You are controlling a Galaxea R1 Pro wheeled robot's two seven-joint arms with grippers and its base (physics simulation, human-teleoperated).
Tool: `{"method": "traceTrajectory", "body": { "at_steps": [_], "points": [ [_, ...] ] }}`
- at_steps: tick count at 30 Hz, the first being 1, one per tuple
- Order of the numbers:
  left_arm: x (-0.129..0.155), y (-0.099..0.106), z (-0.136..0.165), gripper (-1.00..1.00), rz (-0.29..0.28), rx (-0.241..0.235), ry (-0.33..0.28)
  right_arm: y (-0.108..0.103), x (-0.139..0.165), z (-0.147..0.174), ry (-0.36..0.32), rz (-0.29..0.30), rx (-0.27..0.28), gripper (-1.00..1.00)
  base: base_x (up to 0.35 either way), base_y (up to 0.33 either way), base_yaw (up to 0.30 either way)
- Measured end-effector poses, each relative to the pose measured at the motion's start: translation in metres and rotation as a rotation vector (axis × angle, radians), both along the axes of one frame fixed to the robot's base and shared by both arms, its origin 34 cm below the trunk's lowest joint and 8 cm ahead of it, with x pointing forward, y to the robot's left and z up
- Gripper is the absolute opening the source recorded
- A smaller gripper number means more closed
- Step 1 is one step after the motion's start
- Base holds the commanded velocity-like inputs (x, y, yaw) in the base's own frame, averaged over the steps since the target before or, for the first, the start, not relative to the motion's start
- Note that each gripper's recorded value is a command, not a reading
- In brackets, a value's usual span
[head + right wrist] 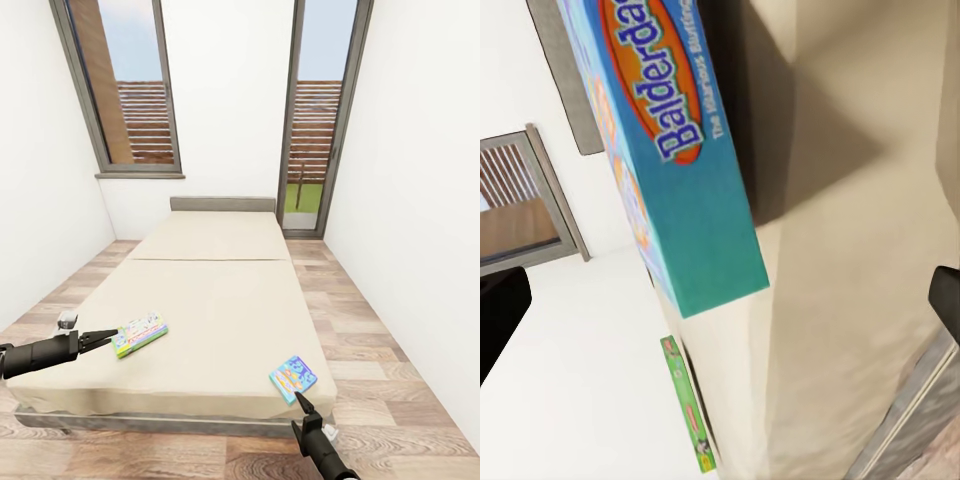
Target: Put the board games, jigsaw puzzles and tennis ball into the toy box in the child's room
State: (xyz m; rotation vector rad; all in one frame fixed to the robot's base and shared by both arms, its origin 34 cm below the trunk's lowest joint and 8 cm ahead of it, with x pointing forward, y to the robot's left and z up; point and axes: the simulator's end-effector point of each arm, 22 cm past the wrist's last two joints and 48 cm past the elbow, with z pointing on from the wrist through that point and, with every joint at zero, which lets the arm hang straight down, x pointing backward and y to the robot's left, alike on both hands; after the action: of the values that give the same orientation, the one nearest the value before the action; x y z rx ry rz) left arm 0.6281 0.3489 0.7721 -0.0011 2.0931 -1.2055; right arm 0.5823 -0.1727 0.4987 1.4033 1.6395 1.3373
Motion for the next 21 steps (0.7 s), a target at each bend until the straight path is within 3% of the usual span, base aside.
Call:
{"method": "traceTrajectory", "body": {
  "at_steps": [11, 21],
  "points": [
    [0.0000, -0.0003, -0.0001, 1.00, 0.000, -0.001, 0.000, 0.0000, 0.0000, -0.0001, 0.001, 0.000, 0.000, 1.00, 0.013, 0.008, 0.000],
    [0.0000, -0.0008, -0.0002, 1.00, -0.001, -0.001, 0.000, 0.0001, -0.0002, -0.0003, 0.001, 0.000, 0.000, 1.00, 0.098, 0.046, 0.000]
  ]
}}
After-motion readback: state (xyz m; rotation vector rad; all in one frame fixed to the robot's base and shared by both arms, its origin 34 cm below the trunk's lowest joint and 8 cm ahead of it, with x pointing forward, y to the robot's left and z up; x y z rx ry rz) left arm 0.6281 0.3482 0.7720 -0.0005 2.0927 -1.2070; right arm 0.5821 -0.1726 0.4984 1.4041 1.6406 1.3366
